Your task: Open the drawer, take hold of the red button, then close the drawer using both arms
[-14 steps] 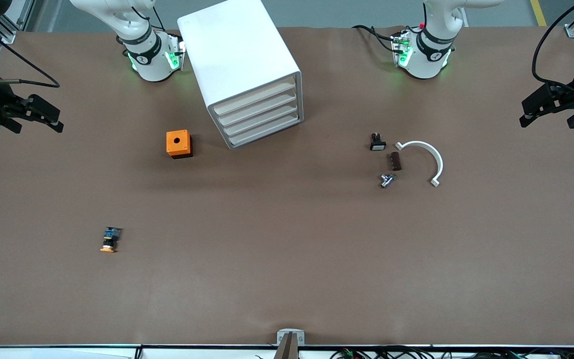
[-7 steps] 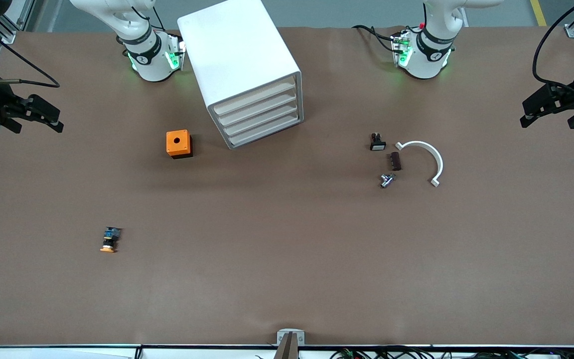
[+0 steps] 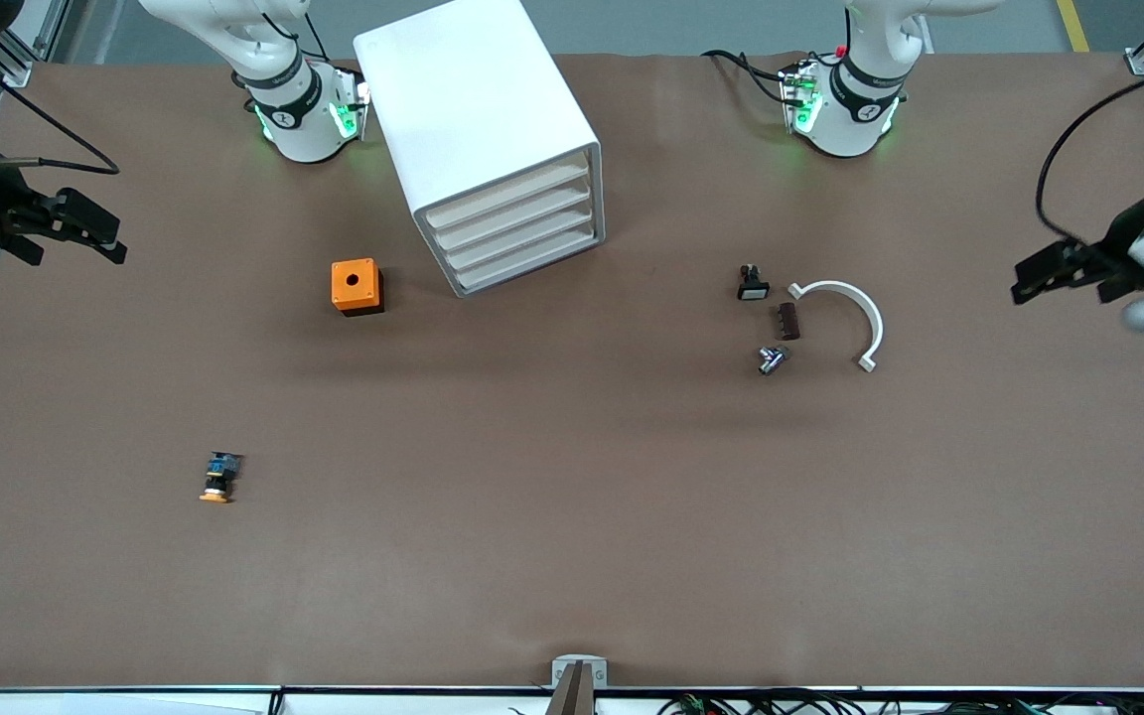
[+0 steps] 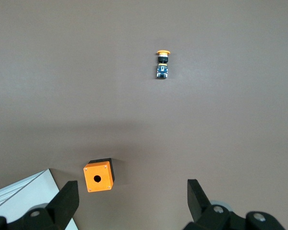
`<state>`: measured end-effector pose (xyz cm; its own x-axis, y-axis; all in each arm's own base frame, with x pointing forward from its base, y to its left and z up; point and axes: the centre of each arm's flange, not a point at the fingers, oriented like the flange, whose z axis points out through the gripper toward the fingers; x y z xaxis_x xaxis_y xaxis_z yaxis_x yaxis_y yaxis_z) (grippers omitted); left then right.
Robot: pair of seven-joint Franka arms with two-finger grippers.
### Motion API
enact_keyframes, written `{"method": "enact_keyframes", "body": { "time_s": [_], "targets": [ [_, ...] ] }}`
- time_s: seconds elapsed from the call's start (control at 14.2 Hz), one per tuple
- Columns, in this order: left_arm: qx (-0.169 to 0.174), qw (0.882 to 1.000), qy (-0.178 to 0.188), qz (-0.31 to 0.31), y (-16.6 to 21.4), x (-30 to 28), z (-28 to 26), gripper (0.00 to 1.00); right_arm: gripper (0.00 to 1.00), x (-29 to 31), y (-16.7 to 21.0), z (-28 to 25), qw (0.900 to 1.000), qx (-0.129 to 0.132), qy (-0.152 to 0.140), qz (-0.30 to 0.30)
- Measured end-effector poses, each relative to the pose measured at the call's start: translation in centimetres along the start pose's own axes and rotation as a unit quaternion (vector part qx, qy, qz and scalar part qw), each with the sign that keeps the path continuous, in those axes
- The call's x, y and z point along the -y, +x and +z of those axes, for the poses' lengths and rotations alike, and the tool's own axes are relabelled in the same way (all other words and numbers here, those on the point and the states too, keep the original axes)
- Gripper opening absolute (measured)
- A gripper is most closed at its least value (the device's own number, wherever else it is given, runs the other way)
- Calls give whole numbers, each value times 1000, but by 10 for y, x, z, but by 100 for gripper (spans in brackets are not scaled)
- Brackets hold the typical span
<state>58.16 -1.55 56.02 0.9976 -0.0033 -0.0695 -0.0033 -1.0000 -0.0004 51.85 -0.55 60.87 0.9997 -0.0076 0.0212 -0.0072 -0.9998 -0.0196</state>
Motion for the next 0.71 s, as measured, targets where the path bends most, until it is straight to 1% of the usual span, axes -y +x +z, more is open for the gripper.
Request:
{"method": "enact_keyframes", "body": {
  "time_s": [0.35, 0.57, 0.71],
  "targets": [
    [90, 996, 7, 14, 40, -20, 109, 100, 100, 0, 0, 0, 1000, 0, 0, 0],
    [135, 990, 13, 24, 48, -41, 160, 100, 100, 0, 0, 0, 1000, 0, 0, 0],
    [157, 987, 28, 3, 49, -71, 189, 100, 100, 0, 0, 0, 1000, 0, 0, 0]
  ]
}}
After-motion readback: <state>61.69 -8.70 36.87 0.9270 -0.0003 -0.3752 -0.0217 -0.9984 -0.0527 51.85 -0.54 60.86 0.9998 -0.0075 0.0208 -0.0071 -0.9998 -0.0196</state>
